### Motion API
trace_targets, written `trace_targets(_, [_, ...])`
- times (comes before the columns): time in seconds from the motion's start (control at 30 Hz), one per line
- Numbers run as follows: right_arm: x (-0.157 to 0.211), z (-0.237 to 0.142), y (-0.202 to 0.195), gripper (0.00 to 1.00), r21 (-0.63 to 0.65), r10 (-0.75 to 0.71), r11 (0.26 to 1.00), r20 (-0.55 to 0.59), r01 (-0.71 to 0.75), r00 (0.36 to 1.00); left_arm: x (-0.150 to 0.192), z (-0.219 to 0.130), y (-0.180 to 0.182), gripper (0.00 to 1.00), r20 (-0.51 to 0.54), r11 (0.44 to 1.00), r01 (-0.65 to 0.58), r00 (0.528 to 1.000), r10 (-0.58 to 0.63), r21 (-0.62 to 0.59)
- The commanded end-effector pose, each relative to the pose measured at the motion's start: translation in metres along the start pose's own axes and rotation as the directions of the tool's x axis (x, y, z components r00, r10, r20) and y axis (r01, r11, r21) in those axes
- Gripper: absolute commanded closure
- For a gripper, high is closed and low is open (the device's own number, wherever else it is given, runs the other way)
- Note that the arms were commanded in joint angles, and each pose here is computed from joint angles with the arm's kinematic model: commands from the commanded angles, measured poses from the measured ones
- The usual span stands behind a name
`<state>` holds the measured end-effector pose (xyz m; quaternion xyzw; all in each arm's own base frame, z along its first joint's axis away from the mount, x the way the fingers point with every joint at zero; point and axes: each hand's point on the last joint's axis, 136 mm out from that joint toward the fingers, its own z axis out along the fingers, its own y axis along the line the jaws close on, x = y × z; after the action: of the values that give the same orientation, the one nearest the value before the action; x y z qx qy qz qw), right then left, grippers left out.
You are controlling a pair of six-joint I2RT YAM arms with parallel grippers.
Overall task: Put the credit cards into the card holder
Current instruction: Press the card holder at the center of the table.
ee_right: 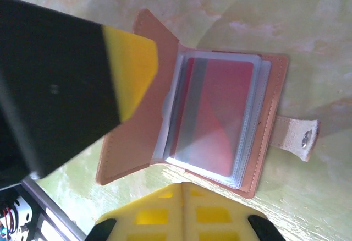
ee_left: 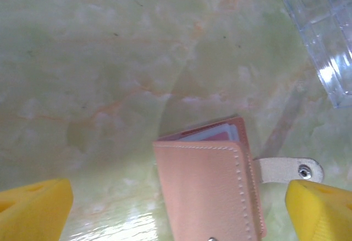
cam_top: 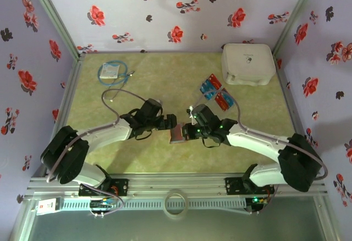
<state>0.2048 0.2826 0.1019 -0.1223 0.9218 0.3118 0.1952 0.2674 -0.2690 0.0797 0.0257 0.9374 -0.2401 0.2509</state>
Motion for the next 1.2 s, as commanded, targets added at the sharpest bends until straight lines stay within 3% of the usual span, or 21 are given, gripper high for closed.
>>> trace_targets(0.0, [0.008, -0.008, -0.016, 1.00, 0.047, 0.001, 0.999, 0.012, -0.001, 1.000, -0.020, 0.003, -0.034, 0.00, 0.046, 0.993, 0.035, 0.998, -0.040, 0.116])
trace_targets(0.23, [0.011, -0.018, -0.013, 1.00, -0.002, -0.010, 1.000, 0.058, 0.010, 0.998, -0.018, 0.024, -0.057, 0.00, 0.019, 0.977, 0.082, 0.996, -0.087, 0.195])
trace_targets(0.57, [0.009, -0.023, 0.006, 1.00, -0.124, -0.053, 0.990, 0.108, 0.066, 0.993, 0.007, 0.055, -0.052, 0.00, -0.019, 0.981, 0.120, 0.993, -0.118, 0.155])
trace_targets(1.17, [0.019, 0.016, -0.017, 1.00, -0.102, -0.024, 0.994, 0.120, 0.037, 0.993, 0.010, 0.059, -0.049, 0.00, -0.015, 0.985, 0.134, 0.991, -0.134, 0.110])
